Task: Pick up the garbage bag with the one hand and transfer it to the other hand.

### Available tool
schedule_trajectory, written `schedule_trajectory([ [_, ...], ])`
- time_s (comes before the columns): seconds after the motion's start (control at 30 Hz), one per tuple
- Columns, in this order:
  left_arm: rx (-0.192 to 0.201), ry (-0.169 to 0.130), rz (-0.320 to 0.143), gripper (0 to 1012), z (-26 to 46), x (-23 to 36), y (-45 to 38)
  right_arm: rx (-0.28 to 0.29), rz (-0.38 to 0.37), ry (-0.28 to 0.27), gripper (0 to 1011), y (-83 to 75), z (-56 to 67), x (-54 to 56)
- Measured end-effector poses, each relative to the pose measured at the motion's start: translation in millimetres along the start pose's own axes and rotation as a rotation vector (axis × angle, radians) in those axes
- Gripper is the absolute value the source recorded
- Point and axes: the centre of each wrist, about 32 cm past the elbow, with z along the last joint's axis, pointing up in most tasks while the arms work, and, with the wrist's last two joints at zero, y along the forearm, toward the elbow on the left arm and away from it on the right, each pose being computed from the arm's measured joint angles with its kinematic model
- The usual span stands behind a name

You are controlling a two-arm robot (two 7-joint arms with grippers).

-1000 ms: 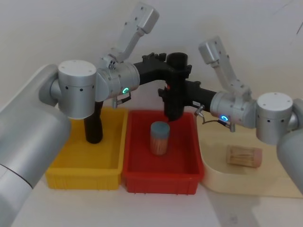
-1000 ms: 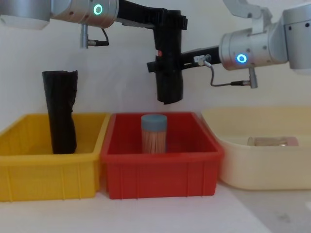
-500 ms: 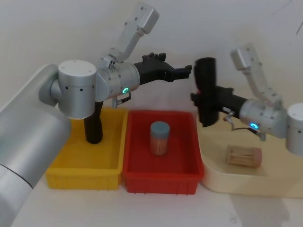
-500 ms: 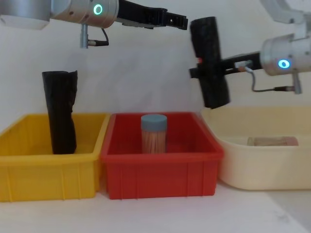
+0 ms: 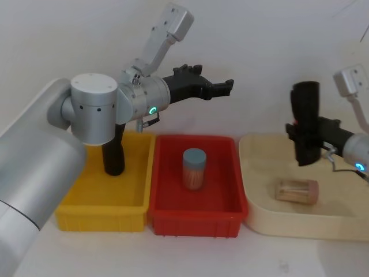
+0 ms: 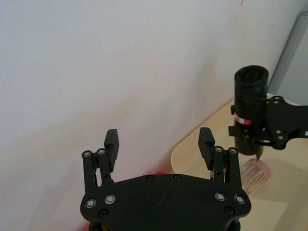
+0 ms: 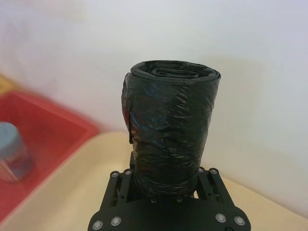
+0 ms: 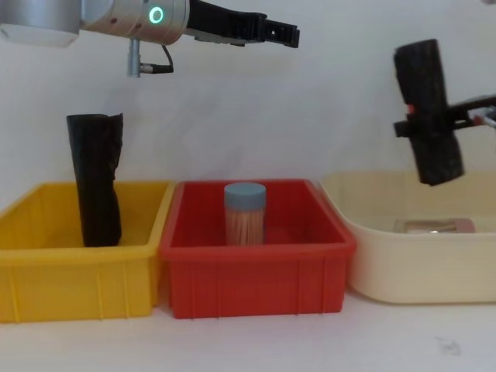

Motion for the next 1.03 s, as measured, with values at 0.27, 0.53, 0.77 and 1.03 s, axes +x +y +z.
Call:
schedule_trajectory([
  [0.27,0.000,0.000,0.000,1002,0.0,0.0,0.0,-0.052,-0.047,-0.008,752,-16.5,-7.4,11.3],
  [0.53,0.000,0.000,0.000,1002,0.0,0.0,0.0,-0.079,-0.071,-0.011,983,-25.0,-10.9,16.6],
  [0.77,0.000,0.000,0.000,1002,0.0,0.0,0.0,-0.091,-0.082,-0.014,1002,-28.7,-12.3,19.0],
  [1.03,0.000,0.000,0.000,1002,0.0,0.0,0.0,-0.098,-0.089,-0.015,1001,-31.1,-13.0,20.5],
])
